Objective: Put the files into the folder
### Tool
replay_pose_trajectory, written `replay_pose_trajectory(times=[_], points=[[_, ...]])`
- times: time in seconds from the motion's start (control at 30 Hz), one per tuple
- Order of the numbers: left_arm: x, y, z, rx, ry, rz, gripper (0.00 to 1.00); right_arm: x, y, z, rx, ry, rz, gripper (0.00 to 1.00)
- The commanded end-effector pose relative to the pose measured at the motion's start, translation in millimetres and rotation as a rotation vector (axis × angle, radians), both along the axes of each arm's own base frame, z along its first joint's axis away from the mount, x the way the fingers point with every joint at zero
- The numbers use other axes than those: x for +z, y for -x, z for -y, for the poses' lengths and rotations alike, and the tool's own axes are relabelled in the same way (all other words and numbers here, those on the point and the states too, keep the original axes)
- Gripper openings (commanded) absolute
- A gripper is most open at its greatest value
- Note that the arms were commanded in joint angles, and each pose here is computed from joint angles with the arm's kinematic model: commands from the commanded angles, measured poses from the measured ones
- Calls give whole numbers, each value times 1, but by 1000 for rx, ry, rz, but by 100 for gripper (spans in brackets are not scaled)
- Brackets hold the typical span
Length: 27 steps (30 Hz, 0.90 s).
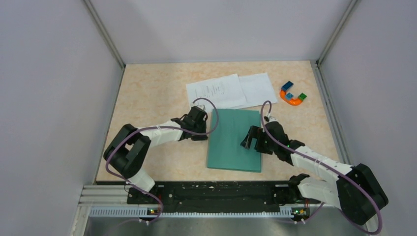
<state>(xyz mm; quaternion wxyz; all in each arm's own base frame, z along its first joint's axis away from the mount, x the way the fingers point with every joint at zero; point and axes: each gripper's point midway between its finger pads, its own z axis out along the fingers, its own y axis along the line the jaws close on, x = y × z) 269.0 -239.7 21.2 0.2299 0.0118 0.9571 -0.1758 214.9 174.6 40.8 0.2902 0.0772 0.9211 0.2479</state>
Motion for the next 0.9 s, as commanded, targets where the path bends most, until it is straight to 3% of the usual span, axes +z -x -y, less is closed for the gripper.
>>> replay_pose_trajectory(times=[0.0, 0.2, 0.43, 0.6, 0.8, 0.87], points=[[-25, 16, -16, 2, -82, -73, 0, 4, -4, -8, 5, -50, 12, 99], [-27, 18, -14, -4, -76, -80, 0, 23, -11, -23, 16, -138, 31, 94], [-24, 17, -14, -5, -72, -73, 0, 60, -20, -33, -2, -235, 89, 79], [-24, 21, -11, -12, -48, -83, 0, 101, -26, -39, -15, -323, 164, 52], [-10, 21, -5, -19, -5, -67, 0, 137, -34, -44, -11, -362, 218, 2], [2, 19, -4, -17, 7, -47, 0, 145, -37, -45, -4, -357, 222, 0]])
